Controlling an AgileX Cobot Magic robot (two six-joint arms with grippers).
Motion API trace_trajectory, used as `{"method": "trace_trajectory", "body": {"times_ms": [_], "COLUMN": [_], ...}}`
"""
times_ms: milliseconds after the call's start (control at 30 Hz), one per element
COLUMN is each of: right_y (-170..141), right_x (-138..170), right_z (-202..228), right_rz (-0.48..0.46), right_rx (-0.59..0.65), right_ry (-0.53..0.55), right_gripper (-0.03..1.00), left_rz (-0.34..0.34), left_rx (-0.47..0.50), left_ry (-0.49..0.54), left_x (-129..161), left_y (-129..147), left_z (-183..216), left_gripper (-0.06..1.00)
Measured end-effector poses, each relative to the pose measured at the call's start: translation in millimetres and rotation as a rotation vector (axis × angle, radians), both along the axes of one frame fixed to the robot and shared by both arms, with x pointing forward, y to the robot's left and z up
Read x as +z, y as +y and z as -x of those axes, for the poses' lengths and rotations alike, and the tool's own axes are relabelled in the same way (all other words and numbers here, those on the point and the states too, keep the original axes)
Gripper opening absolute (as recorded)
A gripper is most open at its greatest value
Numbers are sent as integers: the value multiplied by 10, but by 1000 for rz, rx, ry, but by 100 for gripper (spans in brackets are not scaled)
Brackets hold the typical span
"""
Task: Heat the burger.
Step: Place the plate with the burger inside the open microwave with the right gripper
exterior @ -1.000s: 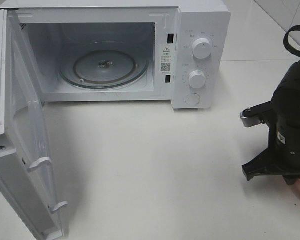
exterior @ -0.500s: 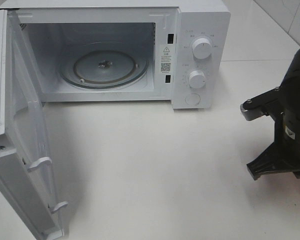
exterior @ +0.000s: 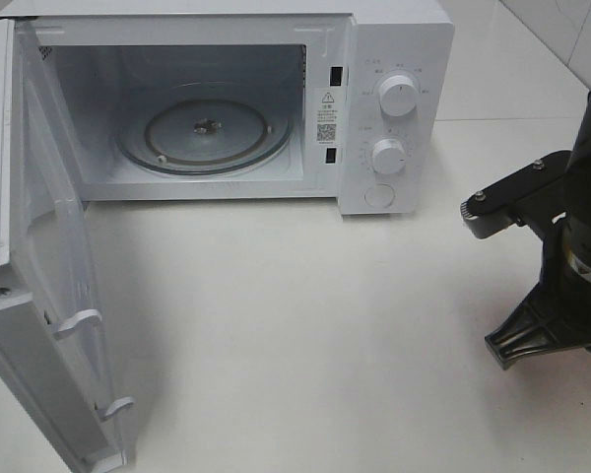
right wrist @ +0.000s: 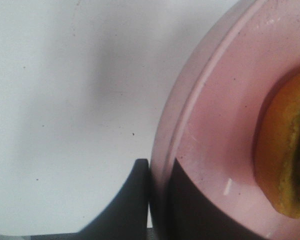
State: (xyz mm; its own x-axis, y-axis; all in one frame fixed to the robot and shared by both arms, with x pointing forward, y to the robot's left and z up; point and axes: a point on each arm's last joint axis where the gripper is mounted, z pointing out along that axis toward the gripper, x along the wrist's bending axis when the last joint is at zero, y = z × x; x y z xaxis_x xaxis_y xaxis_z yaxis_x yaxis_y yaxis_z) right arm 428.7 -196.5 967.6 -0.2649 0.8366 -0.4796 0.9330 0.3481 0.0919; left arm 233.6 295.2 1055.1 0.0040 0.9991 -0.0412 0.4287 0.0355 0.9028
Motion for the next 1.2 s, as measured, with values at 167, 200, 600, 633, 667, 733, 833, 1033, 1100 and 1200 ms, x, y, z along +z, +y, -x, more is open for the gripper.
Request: {"method": "trace_trajectory", "body": {"times_ms": [167, 200, 600, 633, 667, 733, 833, 1033, 1100, 1200], "right_y": [86, 86, 360, 360, 392, 427, 475, 568, 579, 598], "right_x": [46, 46, 72, 72, 74, 79, 81, 82, 82, 82], "right_z": [104, 104, 390, 390, 432, 479, 540, 657, 672, 698], "right_rz": [4, 4, 43, 43, 51, 59, 66, 71, 71, 81], "right_rx": [39, 39, 199, 199, 221, 247, 282, 355, 364, 406], "right_ry": [6, 6, 30, 30, 33, 35, 37, 37, 37, 48], "right_gripper": [3, 3, 3, 3, 3, 3, 3, 3, 3, 4], "left_rz": [0, 0, 0, 0, 0, 0, 0, 0, 0, 0], "left_rx": [0, 0, 0, 0, 0, 0, 0, 0, 0, 0], "left_ry": [0, 0, 0, 0, 0, 0, 0, 0, 0, 0], "left_x": [0, 0, 0, 0, 0, 0, 0, 0, 0, 0], "left_y": [0, 0, 0, 0, 0, 0, 0, 0, 0, 0], "left_z": [0, 0, 0, 0, 0, 0, 0, 0, 0, 0], "left_gripper": [97, 97, 97, 97, 97, 97, 97, 97, 97, 97]}}
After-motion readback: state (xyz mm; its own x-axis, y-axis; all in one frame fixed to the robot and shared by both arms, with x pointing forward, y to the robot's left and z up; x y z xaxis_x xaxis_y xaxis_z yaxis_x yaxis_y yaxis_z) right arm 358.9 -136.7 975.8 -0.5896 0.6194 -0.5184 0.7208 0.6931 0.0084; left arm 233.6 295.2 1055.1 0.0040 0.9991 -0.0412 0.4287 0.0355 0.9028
